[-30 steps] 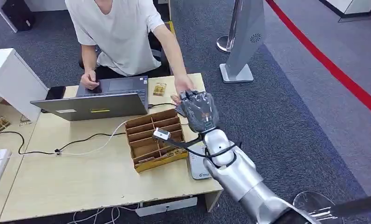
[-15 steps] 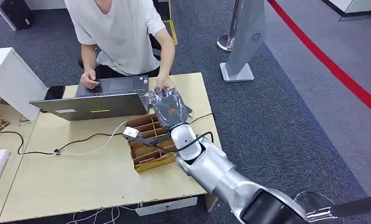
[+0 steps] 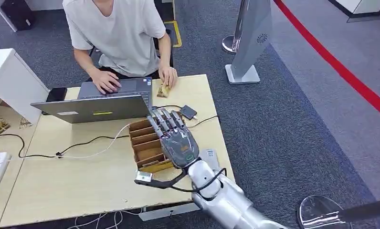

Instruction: Pass the card to the sensor for recognition and then transmit it.

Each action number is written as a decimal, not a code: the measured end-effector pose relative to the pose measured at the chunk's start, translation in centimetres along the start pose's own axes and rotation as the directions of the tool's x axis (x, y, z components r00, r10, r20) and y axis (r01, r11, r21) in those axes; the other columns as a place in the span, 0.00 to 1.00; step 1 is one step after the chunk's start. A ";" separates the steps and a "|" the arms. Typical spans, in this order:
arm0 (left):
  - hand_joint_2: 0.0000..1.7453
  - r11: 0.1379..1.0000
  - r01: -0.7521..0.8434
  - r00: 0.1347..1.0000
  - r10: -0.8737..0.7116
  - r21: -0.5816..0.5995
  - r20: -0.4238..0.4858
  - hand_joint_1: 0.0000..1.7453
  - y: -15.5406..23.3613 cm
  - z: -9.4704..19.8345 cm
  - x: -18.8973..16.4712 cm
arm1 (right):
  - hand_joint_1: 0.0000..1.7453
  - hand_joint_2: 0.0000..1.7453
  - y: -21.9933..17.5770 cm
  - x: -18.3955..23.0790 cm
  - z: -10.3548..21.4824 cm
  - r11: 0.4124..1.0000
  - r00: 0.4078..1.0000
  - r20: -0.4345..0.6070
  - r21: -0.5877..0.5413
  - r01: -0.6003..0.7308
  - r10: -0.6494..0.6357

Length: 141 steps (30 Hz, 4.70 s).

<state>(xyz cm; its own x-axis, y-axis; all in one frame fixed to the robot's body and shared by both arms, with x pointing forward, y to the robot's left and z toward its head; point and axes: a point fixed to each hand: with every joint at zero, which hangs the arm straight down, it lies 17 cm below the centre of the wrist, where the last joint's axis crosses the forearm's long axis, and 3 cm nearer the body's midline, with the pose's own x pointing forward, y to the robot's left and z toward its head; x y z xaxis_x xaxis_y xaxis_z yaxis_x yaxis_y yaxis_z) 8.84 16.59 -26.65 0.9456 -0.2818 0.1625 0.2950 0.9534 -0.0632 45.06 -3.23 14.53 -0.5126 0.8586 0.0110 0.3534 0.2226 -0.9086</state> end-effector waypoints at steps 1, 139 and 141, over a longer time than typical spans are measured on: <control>1.00 1.000 -0.004 1.000 0.004 0.000 0.001 0.00 0.0 0.0 -0.2 | 0.00 1.00 -0.3 -0.1 0.7 1.000 1.000 0.006 -0.008 0.004 -0.004; 1.00 0.999 0.042 0.999 -0.042 -0.010 0.002 0.00 -0.7 0.1 1.1 | 0.00 1.00 9.5 -0.6 9.1 0.959 0.982 -0.188 0.282 0.030 0.025; 1.00 0.999 0.042 0.999 -0.042 -0.012 0.003 0.00 -0.8 0.1 1.1 | 1.00 1.00 9.6 -0.7 9.1 0.958 0.982 -0.187 0.284 0.029 0.026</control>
<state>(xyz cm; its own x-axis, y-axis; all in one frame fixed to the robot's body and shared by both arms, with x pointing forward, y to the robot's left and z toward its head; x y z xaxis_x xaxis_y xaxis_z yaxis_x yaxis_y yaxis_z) 9.66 15.52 -26.29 0.9319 -0.3216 0.1680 0.3364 0.9393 -0.0678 41.66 -5.88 2.00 -0.3475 0.9354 0.0655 0.1012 0.1069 -0.9891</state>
